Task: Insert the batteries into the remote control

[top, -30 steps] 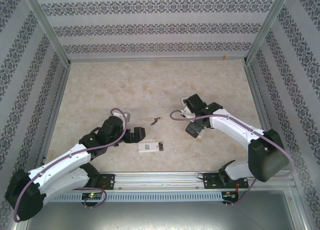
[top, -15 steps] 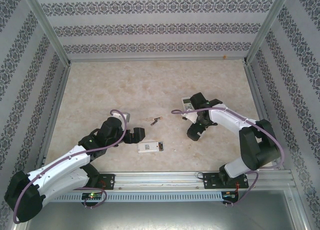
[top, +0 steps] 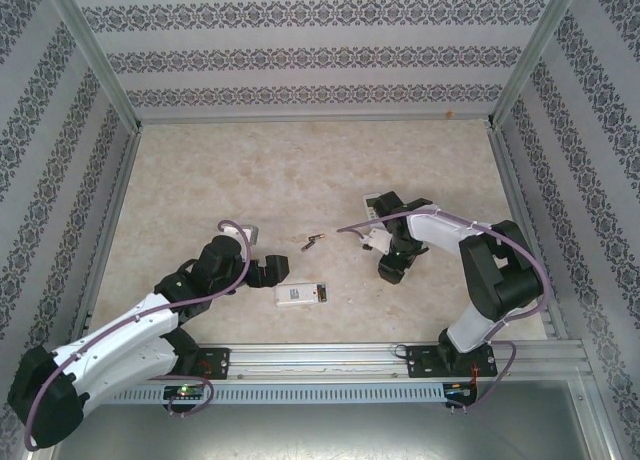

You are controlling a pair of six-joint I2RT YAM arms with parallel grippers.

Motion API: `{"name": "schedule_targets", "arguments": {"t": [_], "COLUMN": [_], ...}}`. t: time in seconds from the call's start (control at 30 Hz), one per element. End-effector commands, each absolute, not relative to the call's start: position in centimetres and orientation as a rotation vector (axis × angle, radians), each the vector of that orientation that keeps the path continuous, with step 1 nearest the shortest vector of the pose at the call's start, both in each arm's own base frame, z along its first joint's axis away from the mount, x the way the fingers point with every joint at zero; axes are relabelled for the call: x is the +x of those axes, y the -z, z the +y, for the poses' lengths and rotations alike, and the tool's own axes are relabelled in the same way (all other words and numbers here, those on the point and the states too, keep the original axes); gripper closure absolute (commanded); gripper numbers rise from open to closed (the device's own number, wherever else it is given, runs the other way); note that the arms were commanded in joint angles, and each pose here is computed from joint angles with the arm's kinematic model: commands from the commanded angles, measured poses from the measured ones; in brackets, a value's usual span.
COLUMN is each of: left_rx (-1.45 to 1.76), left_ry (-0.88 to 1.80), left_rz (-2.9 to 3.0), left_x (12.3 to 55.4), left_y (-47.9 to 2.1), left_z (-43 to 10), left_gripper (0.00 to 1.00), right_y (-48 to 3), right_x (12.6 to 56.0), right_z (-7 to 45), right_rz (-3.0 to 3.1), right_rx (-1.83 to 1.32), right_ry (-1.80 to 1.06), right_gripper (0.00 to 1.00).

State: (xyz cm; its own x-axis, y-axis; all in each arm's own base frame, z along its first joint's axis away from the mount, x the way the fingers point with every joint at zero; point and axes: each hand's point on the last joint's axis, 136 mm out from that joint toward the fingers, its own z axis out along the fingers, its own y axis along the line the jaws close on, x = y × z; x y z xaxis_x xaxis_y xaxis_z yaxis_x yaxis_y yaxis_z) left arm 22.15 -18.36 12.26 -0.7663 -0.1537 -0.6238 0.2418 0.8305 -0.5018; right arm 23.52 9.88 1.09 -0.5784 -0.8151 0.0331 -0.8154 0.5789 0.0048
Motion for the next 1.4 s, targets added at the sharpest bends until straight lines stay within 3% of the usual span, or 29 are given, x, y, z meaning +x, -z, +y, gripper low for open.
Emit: {"name": "schedule_targets", "arguments": {"t": [0.0, 0.27, 0.63, 1.03, 1.37], "left_rx": [0.089, 0.08, -0.122, -0.178, -0.171], "left_ry": [0.737, 0.735, 0.693, 0.729, 0.747], "left_rz": [2.297, 2.283, 2.289, 2.3, 2.297], "left_x": [22.3, 22.4, 22.7, 22.4, 22.6], "left_y": [-12.5, -12.7, -13.1, -12.8, -12.7], "left_z": [-18.3, -18.2, -15.5, -15.0, -15.3], "left_gripper": [0.0, 0.0, 0.0, 0.0, 0.0], "right_y": [-0.9, -6.8, -8.5, -5.1, -3.2], "right_x": [23.5, 23.6, 18.2, 17.5, 16.7], "right_z": [8.1, 12.1, 26.0, 31.3, 31.2], "right_rz": [-2.707, -2.8, -2.558, -2.39, -2.362], "right_rx": [1.44, 1.672, 2.332, 2.351, 2.269], "right_ry": [-0.163, -0.07, 0.087, 0.252, 0.227], "right_gripper": [0.49, 0.53, 0.52, 0.52, 0.5]}}
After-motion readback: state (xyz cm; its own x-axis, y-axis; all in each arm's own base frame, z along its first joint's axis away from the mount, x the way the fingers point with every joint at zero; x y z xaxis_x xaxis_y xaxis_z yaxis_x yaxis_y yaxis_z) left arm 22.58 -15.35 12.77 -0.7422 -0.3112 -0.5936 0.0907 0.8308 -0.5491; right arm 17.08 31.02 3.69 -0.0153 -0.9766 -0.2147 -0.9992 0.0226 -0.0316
